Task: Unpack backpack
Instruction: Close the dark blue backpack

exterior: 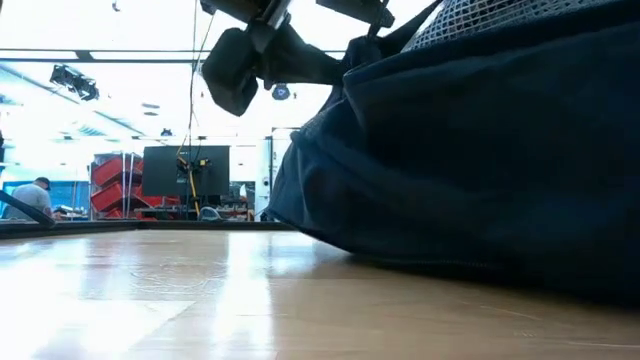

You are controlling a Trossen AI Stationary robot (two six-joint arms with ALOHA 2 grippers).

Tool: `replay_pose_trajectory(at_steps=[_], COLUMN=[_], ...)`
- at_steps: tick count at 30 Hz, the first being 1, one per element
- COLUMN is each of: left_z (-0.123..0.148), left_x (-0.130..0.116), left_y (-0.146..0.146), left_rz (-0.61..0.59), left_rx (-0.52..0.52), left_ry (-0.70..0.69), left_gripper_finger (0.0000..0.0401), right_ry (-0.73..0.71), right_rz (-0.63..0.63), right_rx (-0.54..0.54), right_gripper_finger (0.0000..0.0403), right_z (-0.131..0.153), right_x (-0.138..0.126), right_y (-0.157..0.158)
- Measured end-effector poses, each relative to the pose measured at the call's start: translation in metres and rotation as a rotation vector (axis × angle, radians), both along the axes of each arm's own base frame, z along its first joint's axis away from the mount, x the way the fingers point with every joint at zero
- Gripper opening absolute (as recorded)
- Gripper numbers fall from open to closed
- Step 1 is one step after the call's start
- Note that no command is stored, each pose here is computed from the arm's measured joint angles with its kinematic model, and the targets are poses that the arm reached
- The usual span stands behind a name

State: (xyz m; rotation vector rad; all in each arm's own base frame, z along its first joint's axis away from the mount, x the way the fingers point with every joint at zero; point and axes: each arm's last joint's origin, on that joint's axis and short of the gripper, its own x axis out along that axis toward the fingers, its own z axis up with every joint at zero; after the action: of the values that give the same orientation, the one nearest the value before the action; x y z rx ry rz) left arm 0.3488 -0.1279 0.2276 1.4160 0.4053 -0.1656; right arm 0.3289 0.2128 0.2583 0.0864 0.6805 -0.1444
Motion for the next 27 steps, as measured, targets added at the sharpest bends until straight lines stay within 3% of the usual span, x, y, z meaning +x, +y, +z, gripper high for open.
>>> replay_pose_trajectory(at_steps=[7, 9, 14, 15, 27], left_z=[-0.0071, -0.0088, -0.0095, -0.0096, -0.0095], left_x=[0.0012, 0.0018, 0.0019, 0.0019, -0.0027], left_y=[0.0004, 0.0001, 0.0001, 0.0003, 0.0044], left_rz=[-0.007, -0.008, -0.005, 0.002, 0.091], left_rx=[-0.003, -0.001, 0.001, -0.005, 0.023], left_ry=[0.036, 0.040, 0.042, 0.042, 0.071], left_gripper_finger=[0.0220, 0.0182, 0.0033, 0.0018, 0.0000], right_ry=[-0.003, -0.003, -0.003, -0.003, -0.010], right_rz=[0.001, 0.001, 0.005, 0.007, 0.010], right_rx=[0.000, 0.000, 0.000, 0.000, -0.004], right_gripper_finger=[0.0000, 0.0000, 0.0000, 0.0000, 0.0000], right_z=[0.0002, 0.0002, 0.0003, 0.0003, 0.0002], right_x=[0.0002, 0.0002, -0.0002, -0.0007, -0.0065], right_y=[0.0001, 0.0001, 0.0009, 0.0016, 0.0094])
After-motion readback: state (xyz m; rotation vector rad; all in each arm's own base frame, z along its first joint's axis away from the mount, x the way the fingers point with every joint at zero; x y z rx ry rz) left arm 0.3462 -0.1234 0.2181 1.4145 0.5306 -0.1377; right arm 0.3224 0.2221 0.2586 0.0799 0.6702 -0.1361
